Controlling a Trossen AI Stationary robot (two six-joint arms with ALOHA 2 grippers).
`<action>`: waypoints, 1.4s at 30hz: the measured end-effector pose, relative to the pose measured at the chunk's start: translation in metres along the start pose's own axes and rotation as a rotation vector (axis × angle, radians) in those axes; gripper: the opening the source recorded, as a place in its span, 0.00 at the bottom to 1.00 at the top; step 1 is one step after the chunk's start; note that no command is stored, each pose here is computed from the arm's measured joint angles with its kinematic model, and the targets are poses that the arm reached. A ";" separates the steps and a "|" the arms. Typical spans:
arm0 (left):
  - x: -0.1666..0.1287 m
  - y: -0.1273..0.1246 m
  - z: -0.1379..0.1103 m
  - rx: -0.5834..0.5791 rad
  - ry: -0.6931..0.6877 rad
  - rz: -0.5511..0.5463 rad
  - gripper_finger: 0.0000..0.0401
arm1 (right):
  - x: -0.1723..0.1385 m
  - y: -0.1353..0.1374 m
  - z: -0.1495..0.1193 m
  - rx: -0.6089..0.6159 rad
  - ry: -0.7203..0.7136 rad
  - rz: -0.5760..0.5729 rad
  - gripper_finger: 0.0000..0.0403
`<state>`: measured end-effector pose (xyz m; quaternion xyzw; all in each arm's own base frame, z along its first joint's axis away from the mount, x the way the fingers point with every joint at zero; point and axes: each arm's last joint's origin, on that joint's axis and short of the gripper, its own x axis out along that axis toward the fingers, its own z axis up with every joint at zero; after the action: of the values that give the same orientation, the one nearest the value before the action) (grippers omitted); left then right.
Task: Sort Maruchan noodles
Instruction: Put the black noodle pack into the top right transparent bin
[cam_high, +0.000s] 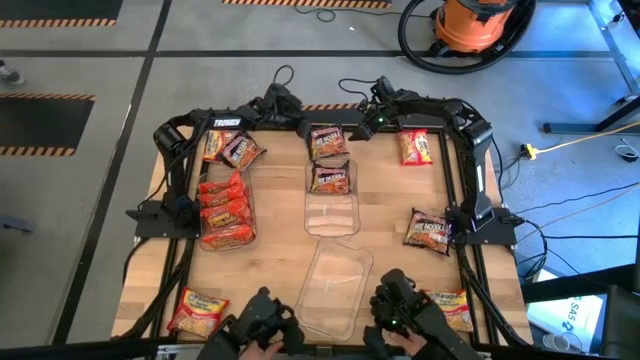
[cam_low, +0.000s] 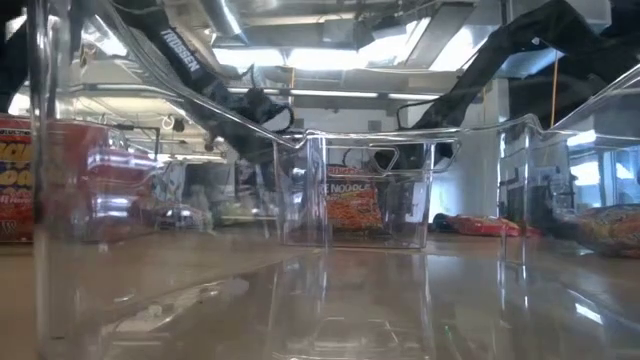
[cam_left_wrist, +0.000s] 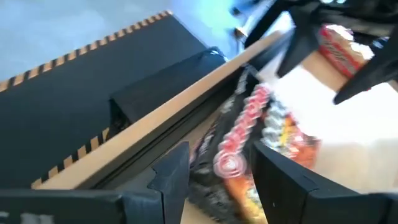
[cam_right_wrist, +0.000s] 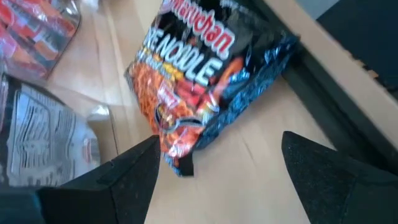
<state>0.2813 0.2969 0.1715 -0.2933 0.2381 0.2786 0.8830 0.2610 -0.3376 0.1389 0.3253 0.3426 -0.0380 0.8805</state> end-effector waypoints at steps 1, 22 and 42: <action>-0.002 -0.002 0.007 0.017 0.013 -0.011 0.41 | -0.001 0.000 -0.001 0.003 0.010 0.001 0.77; 0.023 0.005 0.048 0.296 0.403 -0.010 0.41 | 0.000 0.002 -0.008 -0.017 0.061 0.015 0.77; 0.043 -0.019 0.027 0.735 0.457 -0.016 0.41 | 0.002 0.004 -0.006 -0.062 0.047 0.024 0.77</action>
<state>0.3321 0.3169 0.1730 -0.0154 0.5088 0.0962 0.8554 0.2603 -0.3309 0.1367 0.3029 0.3603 -0.0093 0.8823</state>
